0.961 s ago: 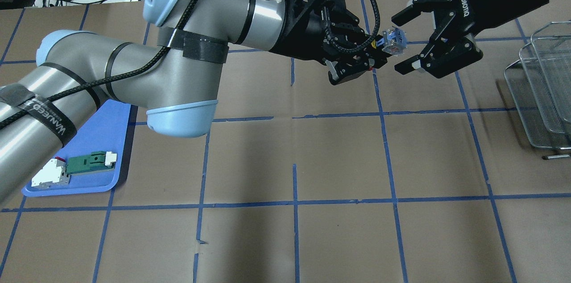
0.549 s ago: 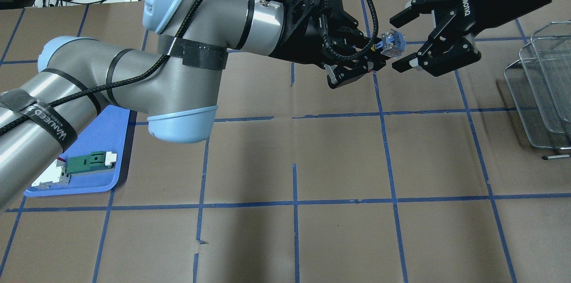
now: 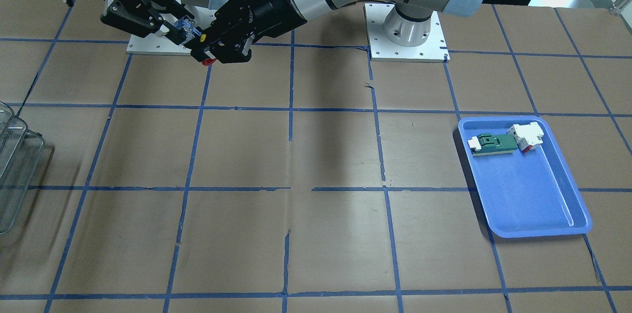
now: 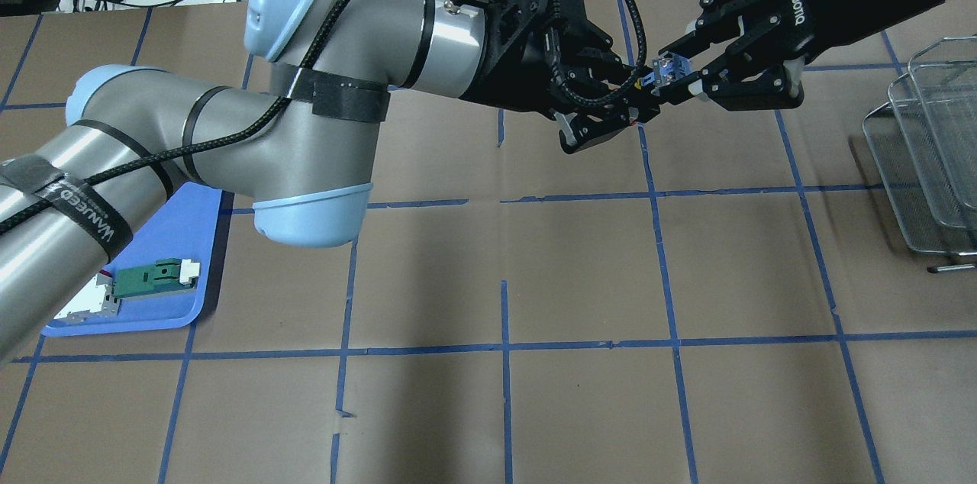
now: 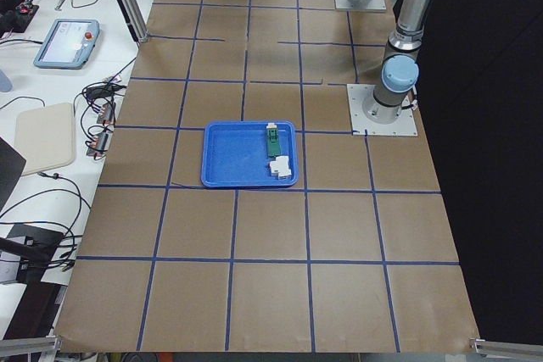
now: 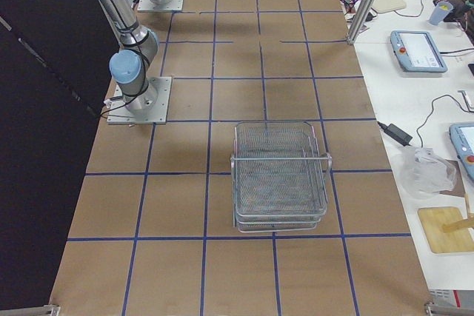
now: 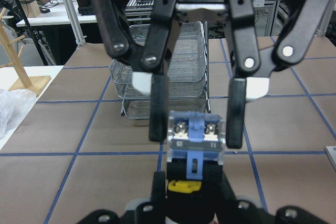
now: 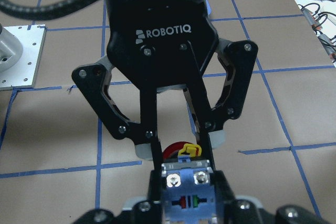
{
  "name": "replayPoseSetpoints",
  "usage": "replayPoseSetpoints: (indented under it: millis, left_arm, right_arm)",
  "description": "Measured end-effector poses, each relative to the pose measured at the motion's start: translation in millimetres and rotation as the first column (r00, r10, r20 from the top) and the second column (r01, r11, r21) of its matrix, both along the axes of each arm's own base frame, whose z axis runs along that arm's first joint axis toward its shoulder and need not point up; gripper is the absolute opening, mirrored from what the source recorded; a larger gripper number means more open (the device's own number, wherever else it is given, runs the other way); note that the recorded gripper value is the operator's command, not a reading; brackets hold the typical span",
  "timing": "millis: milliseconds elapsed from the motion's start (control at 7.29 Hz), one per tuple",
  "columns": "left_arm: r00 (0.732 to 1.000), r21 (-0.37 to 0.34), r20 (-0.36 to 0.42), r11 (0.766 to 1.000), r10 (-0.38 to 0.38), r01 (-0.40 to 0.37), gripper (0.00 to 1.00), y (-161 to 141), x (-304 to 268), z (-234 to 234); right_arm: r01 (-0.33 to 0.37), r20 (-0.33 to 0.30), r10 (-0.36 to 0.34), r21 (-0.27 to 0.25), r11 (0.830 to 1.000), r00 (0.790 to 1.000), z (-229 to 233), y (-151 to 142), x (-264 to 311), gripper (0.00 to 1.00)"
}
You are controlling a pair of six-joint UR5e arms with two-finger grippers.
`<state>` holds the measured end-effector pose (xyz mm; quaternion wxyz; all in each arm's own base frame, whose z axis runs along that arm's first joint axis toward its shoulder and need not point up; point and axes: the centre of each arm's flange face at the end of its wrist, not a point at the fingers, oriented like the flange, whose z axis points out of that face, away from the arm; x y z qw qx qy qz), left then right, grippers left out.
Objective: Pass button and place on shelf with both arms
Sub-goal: 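Close the right gripper on the block and open the left gripper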
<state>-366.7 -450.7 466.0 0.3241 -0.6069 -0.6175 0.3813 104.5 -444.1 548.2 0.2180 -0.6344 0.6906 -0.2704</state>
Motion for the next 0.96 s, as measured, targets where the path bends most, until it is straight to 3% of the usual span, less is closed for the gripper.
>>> replayPoseSetpoints:
  millis: [137, 961]
  left_arm:
    - [1.0, -0.002, 0.0, 1.0, 0.001, -0.001, 0.99, 0.4, 0.2, 1.2]
    - [0.997, -0.008, 0.041, 0.998, 0.058, -0.058, 1.0, 2.7, 8.8, 12.5]
  right_arm:
    - [-0.002, -0.001, 0.002, -0.004, 1.0, 1.0, 0.4, 0.2, 0.0, 0.0]
    - [-0.004, -0.034, 0.003, -0.023, 1.0, 0.999, -1.5, -4.6, -4.7, 0.0]
